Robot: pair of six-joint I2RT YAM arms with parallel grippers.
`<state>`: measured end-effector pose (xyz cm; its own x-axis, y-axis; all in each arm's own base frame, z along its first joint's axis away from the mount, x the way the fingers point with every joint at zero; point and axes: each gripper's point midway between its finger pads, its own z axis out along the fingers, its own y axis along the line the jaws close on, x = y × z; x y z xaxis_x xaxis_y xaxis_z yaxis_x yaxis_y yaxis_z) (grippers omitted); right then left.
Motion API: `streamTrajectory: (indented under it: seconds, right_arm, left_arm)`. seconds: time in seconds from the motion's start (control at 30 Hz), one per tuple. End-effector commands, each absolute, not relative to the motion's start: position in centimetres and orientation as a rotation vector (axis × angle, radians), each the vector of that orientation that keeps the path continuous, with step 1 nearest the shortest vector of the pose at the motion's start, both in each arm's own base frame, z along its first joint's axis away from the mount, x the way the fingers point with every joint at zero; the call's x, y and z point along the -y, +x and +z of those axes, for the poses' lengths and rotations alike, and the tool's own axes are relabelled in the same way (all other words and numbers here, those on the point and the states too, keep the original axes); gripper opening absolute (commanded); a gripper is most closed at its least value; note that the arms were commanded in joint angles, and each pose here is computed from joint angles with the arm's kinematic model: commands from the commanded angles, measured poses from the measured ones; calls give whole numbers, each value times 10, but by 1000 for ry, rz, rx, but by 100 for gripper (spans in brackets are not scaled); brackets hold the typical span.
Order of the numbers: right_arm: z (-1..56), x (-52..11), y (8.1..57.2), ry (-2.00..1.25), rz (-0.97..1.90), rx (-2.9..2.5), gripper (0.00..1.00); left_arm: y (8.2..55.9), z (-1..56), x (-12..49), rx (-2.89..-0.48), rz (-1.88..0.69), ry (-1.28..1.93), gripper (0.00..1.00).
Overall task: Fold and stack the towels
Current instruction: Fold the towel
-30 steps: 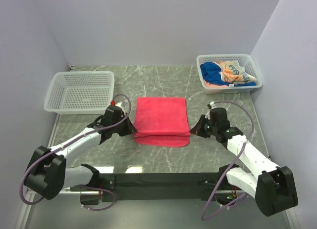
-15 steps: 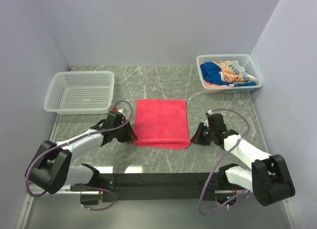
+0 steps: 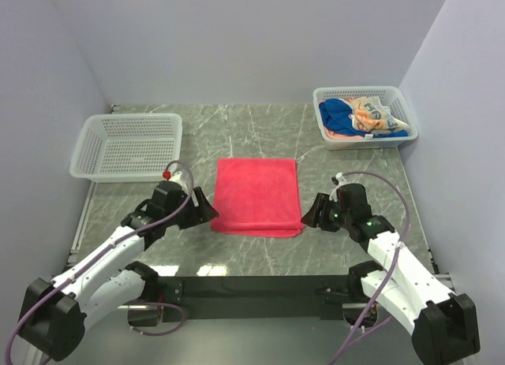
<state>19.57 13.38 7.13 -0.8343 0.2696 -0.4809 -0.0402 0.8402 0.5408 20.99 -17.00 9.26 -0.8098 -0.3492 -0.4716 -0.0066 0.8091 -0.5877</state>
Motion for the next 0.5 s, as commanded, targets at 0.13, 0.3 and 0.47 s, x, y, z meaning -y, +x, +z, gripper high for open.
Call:
streamTrajectory:
  seconds: [0.13, 0.3, 0.47]
  right_arm:
    - [98, -164, 231, -66, 726, -2378, 57]
    - [99, -201, 238, -373, 686, -2365, 69]
    - [98, -240, 236, -642, 721, -2326, 79]
  left_arm:
    - [241, 103, 188, -2401, -774, -201, 72]
    - [257, 100, 204, -2460, -729, -105, 74]
    - [272, 104, 191, -2448, -590, -97, 80]
